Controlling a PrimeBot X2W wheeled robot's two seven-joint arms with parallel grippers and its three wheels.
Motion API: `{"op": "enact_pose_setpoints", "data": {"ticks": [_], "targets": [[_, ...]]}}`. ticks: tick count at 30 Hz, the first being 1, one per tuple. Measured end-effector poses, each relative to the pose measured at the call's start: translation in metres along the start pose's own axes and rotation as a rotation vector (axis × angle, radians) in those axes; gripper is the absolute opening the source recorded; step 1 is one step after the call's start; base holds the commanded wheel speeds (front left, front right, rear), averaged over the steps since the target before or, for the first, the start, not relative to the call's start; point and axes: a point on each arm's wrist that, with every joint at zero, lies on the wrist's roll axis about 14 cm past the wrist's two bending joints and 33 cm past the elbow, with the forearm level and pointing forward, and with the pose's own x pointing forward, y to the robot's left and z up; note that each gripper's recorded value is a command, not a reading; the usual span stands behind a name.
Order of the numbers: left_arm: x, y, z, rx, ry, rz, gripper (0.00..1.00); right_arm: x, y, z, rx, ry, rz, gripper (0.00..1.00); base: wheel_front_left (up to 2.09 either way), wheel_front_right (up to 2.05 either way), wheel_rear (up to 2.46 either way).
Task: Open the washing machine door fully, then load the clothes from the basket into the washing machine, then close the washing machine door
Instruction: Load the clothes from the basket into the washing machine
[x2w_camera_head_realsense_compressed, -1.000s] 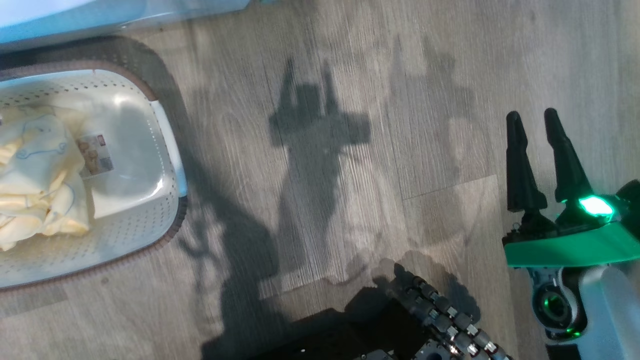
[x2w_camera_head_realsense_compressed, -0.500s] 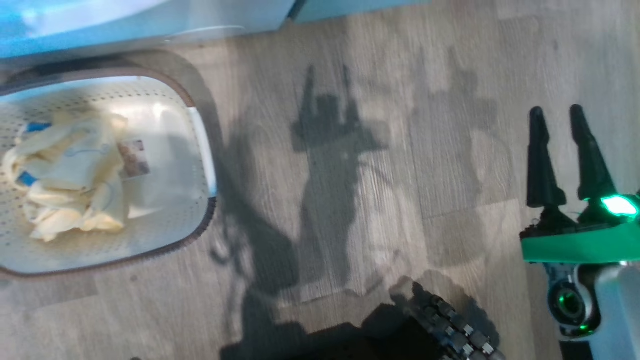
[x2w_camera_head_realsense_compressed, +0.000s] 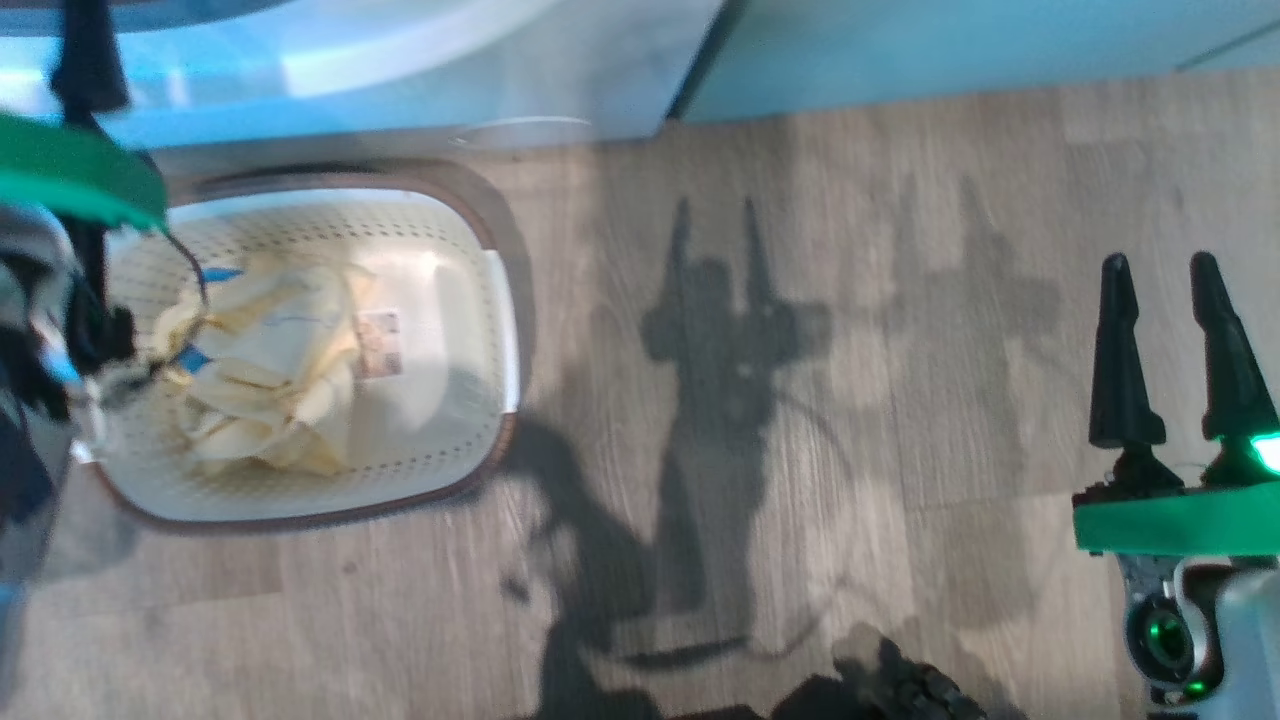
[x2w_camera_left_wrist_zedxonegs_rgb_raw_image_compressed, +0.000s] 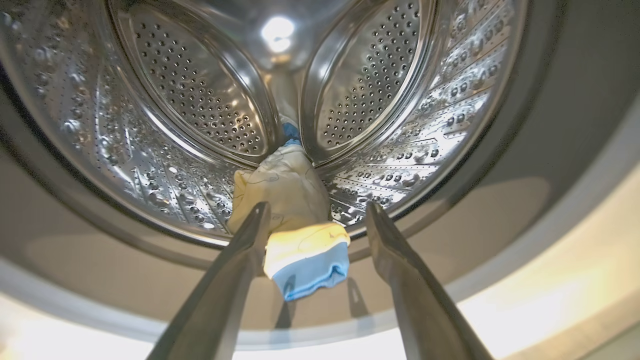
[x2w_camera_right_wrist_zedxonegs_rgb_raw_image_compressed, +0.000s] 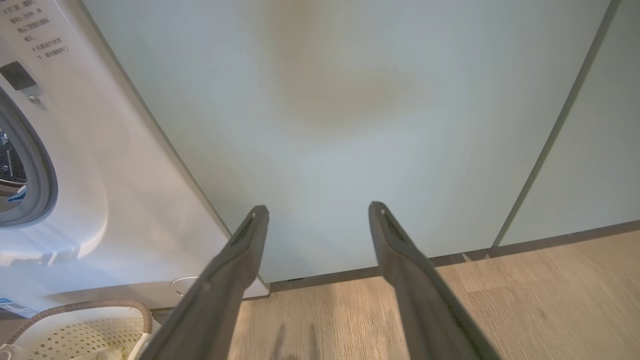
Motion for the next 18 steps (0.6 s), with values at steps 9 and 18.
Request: {"op": "enact_pose_setpoints", "data": {"ticks": [9, 18], "targets": [[-0.061, 0.01, 0.025, 0.007, 0.006, 0.052, 1.0, -0.002, 0.018, 0.011, -0.05, -0.028, 0.057, 1.0, 0.0, 0.0, 0.0], [-0.119, -0.002, 0.027, -0.032, 0.066, 0.064, 1.0, -0.011, 0.028, 0.014, -0.067, -0.033, 0.087, 1.0, 0.0, 0.0, 0.0]]}}
